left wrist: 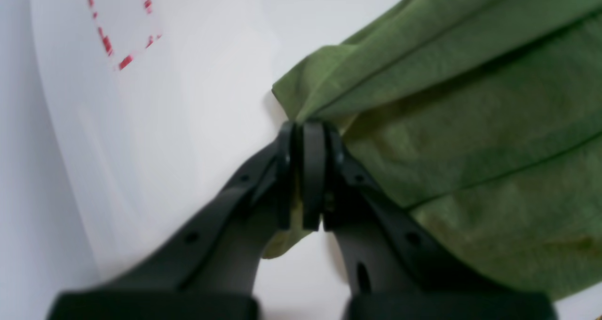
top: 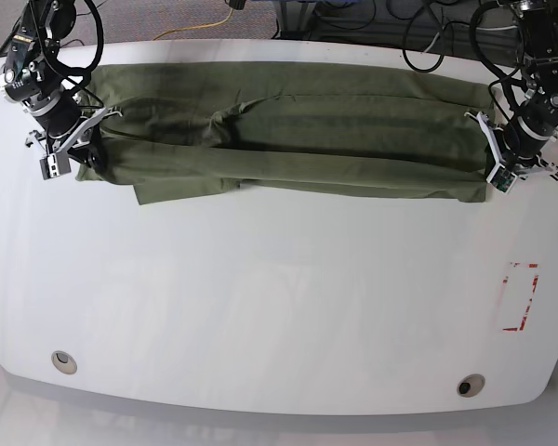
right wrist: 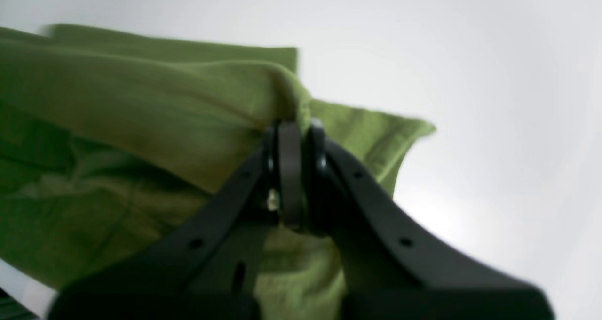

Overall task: Layout the t-shirt on the table in an organized manner, then fold the t-shirt properly
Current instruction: 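Hold both shirt corners and lift them, folding the shirt over itself, then lay the folded edge down and open the right gripper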

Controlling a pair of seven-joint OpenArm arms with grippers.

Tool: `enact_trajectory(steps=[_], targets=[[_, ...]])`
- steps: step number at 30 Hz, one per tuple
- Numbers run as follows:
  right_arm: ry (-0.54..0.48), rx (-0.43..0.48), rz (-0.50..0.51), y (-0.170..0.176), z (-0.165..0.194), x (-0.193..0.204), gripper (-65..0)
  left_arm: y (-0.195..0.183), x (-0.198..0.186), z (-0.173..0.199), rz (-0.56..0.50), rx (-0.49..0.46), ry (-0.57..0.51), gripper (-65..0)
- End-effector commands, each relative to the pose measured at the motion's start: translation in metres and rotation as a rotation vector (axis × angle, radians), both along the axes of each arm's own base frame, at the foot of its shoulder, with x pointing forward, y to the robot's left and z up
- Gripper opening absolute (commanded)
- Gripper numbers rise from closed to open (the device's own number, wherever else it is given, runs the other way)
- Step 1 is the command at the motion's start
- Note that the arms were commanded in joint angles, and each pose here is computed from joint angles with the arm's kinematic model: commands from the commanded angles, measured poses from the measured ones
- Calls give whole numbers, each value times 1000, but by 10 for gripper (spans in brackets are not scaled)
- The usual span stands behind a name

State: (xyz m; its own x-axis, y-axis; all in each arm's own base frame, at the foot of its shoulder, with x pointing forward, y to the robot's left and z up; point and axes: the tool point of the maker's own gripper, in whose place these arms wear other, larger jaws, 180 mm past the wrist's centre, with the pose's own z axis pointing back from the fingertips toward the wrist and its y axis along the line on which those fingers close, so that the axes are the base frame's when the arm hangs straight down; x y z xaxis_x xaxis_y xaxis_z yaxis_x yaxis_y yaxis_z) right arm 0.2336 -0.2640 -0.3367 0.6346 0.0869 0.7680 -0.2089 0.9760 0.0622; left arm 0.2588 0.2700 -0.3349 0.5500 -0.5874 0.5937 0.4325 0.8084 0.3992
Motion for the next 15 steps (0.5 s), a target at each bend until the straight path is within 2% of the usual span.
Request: enact_trajectory(steps=[1, 15], targets=[[-40, -11, 5, -4, 11, 5, -645, 6, 5, 13, 5, 14, -40, -647], [6, -2, 6, -1, -1, -10, -644, 10, 1, 10, 0, 31, -22, -647]])
